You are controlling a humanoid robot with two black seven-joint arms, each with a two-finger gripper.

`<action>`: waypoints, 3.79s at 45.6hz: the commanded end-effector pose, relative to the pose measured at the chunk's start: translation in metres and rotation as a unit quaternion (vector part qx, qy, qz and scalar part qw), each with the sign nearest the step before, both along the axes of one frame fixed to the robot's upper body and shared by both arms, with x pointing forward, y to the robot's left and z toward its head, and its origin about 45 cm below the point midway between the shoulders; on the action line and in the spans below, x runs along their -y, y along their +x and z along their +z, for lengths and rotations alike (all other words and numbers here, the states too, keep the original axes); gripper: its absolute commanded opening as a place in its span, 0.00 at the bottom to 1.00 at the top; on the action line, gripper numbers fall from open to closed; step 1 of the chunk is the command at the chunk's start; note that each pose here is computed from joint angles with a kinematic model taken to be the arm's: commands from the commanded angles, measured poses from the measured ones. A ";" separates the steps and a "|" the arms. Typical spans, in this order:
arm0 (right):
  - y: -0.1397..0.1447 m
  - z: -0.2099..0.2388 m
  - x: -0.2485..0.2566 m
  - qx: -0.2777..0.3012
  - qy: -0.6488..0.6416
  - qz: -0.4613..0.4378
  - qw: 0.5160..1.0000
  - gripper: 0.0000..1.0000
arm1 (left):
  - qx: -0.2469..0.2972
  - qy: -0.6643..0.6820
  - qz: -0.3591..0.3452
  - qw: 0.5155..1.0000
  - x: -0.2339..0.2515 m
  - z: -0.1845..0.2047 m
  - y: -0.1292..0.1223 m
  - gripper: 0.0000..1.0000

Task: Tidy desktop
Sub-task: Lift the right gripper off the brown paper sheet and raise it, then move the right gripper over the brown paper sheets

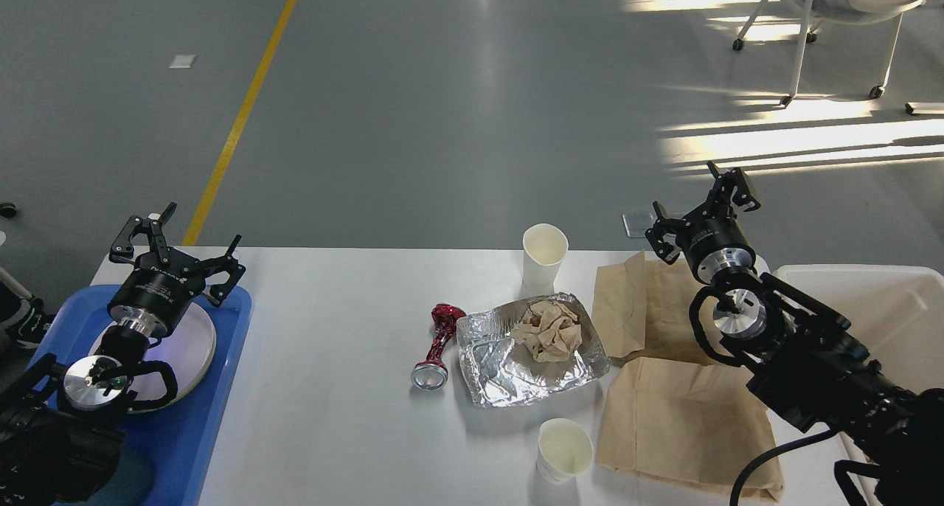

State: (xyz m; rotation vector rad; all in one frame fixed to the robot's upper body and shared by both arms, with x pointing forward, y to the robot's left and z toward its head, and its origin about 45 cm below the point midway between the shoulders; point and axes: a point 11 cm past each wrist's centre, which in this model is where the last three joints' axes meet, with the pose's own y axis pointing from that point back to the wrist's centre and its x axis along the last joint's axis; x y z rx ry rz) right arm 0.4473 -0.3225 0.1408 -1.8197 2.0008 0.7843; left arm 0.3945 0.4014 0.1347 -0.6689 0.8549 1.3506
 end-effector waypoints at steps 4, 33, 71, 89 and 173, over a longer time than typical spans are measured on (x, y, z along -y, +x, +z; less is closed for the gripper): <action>0.002 0.025 0.029 0.042 -0.007 0.025 0.999 1.00 | -0.001 0.000 0.000 1.000 0.000 0.000 0.000 0.96; 0.024 0.082 -0.032 0.027 -0.355 0.376 0.855 1.00 | 0.000 0.000 0.000 1.000 0.000 0.000 0.000 0.96; -0.001 0.055 -0.083 -0.175 -0.663 0.599 0.412 1.00 | 0.000 0.000 0.000 1.000 0.000 0.000 0.000 0.96; 0.017 0.107 -0.085 -0.189 -0.652 0.570 0.463 1.00 | 0.000 0.000 0.000 1.000 0.000 0.000 0.000 0.96; -0.042 0.074 -0.009 -0.317 -0.570 0.649 0.391 1.00 | 0.000 0.000 0.000 1.000 0.000 0.000 0.000 0.96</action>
